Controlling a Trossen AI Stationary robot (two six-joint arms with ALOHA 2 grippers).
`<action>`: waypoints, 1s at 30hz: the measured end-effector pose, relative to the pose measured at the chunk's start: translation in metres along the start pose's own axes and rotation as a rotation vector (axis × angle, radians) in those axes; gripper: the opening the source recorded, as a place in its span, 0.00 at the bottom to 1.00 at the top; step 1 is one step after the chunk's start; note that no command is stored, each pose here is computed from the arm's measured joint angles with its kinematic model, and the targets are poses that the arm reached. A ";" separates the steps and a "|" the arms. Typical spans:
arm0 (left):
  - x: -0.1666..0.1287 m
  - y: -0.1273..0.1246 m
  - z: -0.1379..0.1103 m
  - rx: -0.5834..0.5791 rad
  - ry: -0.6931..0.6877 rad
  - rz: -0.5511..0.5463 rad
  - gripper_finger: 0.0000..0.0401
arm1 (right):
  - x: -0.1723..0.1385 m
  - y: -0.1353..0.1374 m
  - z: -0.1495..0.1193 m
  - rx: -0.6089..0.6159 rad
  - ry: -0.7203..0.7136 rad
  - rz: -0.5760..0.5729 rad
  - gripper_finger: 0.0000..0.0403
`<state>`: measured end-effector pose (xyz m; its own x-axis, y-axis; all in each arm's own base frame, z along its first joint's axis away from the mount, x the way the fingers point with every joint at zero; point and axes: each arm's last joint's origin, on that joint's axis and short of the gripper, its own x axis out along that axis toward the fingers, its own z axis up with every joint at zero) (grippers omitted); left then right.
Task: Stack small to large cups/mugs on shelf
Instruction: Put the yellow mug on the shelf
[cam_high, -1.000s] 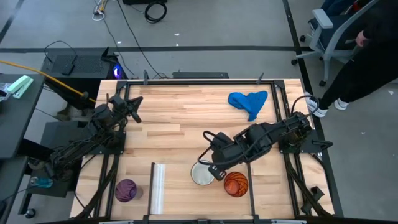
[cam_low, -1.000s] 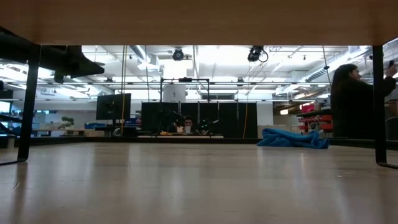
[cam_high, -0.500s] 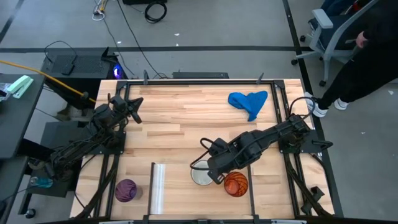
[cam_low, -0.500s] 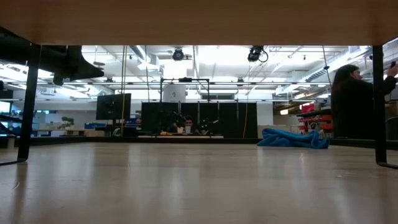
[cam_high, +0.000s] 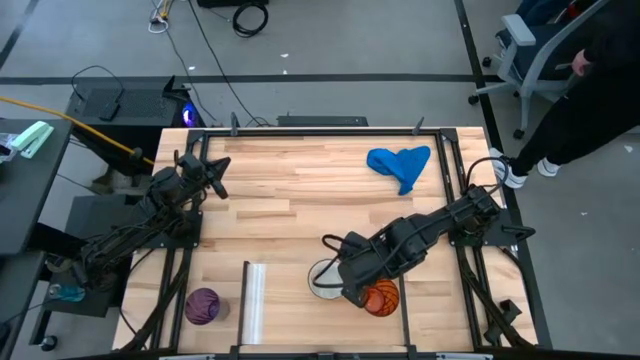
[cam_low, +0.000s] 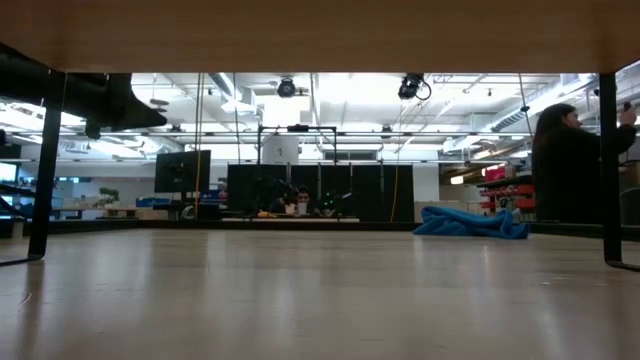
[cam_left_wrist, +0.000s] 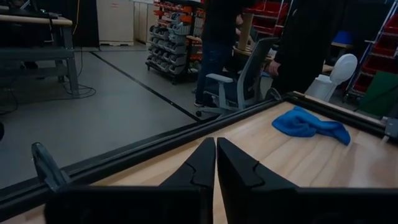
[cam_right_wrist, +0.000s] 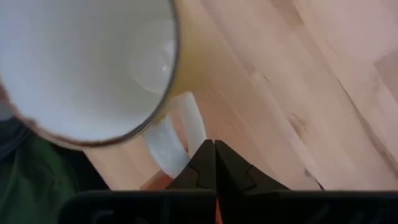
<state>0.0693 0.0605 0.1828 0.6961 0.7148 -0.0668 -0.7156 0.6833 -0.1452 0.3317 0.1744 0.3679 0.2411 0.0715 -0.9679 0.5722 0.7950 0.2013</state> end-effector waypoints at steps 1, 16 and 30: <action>0.000 0.000 0.000 0.000 0.001 0.000 0.06 | 0.000 0.001 0.000 -0.016 0.000 0.007 0.00; 0.000 0.000 0.000 0.000 0.002 0.000 0.06 | -0.001 0.009 0.008 -0.296 -0.064 0.099 0.00; 0.000 0.000 0.000 0.000 0.002 0.001 0.06 | -0.002 0.016 0.011 -0.395 -0.073 0.193 0.00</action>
<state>0.0693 0.0605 0.1826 0.6957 0.7150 -0.0687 -0.7160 0.6828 -0.1453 0.3487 0.1801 0.3745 0.3767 0.2101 -0.9022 0.1709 0.9415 0.2906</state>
